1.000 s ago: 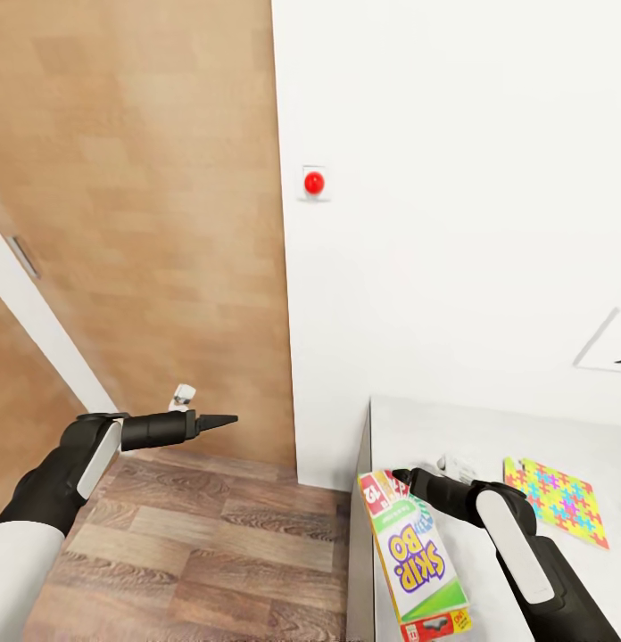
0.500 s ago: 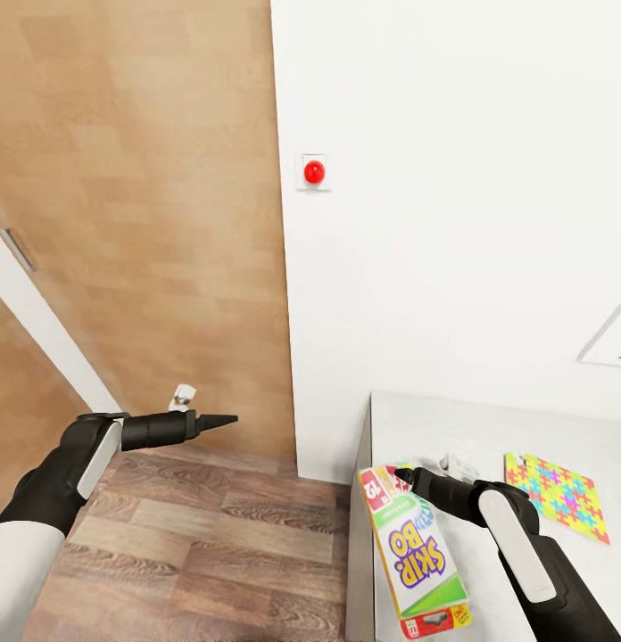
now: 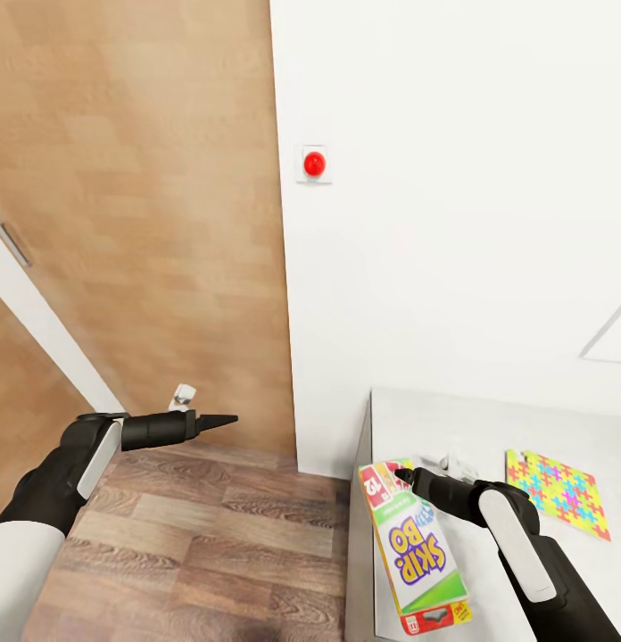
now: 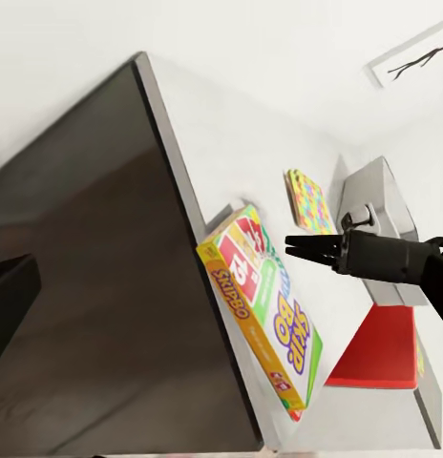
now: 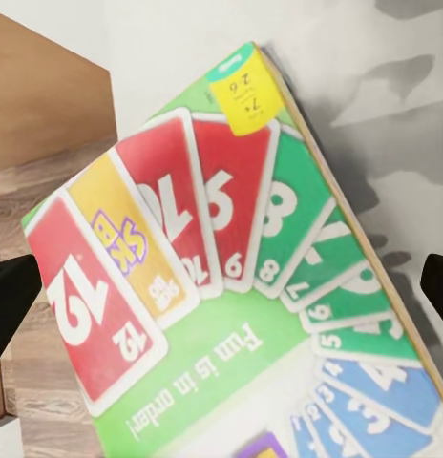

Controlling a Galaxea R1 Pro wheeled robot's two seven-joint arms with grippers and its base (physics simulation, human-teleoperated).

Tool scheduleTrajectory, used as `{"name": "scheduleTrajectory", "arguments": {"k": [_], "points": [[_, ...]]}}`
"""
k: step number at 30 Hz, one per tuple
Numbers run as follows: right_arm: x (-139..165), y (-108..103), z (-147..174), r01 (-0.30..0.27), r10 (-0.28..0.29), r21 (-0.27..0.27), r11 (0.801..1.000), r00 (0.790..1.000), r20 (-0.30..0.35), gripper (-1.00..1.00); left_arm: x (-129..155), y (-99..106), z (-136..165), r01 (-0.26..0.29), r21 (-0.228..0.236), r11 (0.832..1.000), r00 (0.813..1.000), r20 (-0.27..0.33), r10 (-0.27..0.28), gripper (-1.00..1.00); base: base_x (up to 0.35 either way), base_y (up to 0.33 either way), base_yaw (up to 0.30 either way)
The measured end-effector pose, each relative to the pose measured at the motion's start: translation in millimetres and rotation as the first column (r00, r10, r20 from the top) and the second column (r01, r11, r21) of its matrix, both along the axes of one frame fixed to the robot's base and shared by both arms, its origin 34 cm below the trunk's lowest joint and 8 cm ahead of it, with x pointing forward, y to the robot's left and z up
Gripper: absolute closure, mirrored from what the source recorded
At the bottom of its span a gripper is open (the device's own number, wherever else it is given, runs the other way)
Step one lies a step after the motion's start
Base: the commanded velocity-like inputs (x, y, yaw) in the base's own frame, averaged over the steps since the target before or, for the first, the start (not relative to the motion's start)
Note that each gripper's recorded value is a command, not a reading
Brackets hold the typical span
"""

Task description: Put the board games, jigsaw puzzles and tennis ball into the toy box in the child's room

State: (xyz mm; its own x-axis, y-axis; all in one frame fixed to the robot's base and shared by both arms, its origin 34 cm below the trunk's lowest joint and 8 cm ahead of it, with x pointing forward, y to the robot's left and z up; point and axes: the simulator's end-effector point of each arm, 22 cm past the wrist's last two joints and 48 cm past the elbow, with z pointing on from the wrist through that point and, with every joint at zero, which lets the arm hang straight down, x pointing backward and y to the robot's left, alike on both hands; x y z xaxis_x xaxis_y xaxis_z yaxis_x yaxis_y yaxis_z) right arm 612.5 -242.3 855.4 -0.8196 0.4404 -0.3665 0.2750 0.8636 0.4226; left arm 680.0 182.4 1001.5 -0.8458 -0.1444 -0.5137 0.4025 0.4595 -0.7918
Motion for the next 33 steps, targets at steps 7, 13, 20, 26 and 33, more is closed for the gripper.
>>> {"name": "scheduleTrajectory", "arguments": {"k": [7,13,20,26,33], "points": [[0,0,-1,0.001,-0.001,0.000,1.000,1.000,-0.001,-1.00,0,0,0,0.000,0.000,1.000,1.000,-0.001,0.000,-1.00,0.000,0.000,0.000],[-3,0,-5,0.002,-0.002,0.000,1.000,1.000,-0.014,-1.00,0,0,0,0.000,0.000,1.000,1.000,-0.001,0.000,-1.00,0.000,0.000,0.000],[-4,-1,-7,0.002,-0.002,-0.002,1.000,1.000,-0.019,-1.00,0,0,0,0.000,0.000,1.000,1.000,-0.001,0.000,-1.00,0.000,0.000,0.000],[-4,-1,-7,0.002,-0.002,-0.003,1.000,1.000,-0.019,-1.00,0,0,-1,0.001,0.000,1.000,1.000,-0.001,-0.001,-1.00,0.000,0.000,0.000],[-5,-1,-11,0.002,-0.002,-0.003,1.000,1.000,-0.026,-1.00,0,0,-5,0.001,0.000,1.000,1.000,-0.008,-0.001,-1.00,0.000,0.000,0.000]]}}
